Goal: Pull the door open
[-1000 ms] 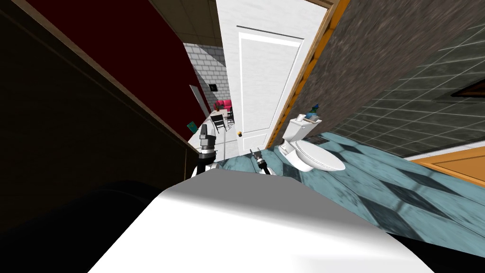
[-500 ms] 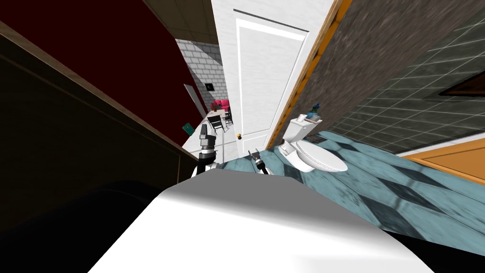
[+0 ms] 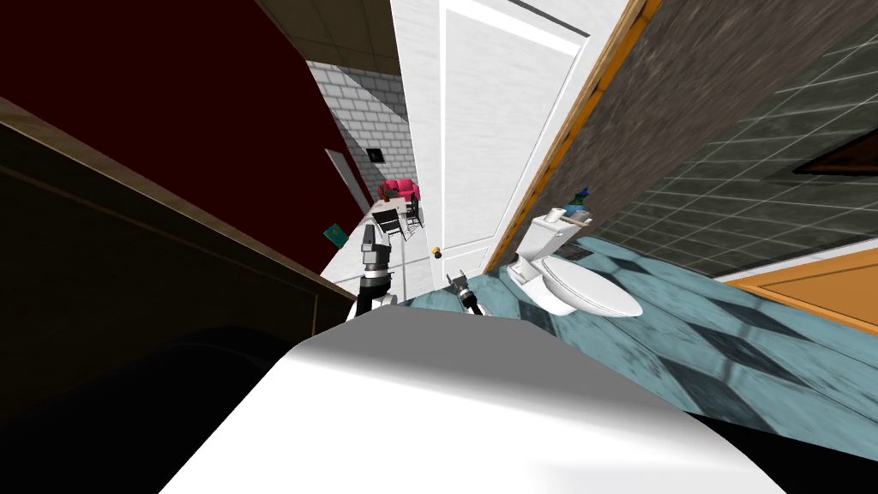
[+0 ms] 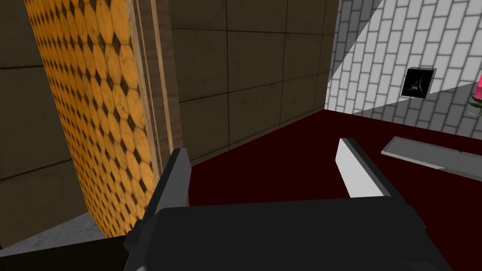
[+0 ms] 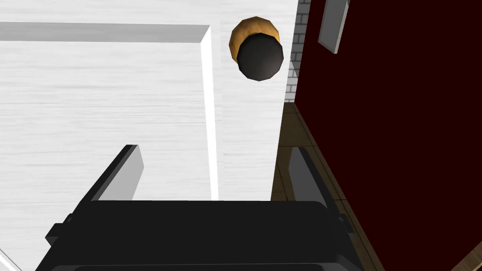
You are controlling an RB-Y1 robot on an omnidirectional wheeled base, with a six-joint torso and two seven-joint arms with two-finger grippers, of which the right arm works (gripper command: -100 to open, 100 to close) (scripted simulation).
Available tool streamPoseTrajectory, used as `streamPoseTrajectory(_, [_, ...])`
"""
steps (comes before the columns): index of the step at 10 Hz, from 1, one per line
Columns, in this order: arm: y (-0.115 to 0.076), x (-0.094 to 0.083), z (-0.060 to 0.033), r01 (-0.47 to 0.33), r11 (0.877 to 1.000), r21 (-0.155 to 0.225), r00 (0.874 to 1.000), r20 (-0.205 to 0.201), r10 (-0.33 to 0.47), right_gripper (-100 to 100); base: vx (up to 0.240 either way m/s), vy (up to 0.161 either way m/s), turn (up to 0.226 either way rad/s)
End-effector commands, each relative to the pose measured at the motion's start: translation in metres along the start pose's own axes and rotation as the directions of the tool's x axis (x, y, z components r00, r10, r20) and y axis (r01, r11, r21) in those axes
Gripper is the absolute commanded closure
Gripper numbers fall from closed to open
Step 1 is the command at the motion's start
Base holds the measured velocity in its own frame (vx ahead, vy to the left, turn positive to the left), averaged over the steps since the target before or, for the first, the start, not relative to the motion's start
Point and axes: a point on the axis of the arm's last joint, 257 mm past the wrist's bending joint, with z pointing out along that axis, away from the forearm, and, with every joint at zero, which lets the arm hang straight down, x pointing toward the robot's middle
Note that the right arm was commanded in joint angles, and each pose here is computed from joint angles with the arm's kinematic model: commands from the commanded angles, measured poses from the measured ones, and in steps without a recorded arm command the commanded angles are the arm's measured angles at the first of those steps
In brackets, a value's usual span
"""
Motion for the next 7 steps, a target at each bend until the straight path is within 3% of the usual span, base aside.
streamPoseTrajectory(1, [0.004,0.0011,0.0008,0.007,1.0,-0.005,1.0,-0.004,-0.007,-100,0.037,0.04,0.142])
streamPoseTrajectory(7, [0.004,0.0011,0.0008,0.007,1.0,-0.005,1.0,-0.004,-0.007,-100,-0.009,0.004,-0.007])
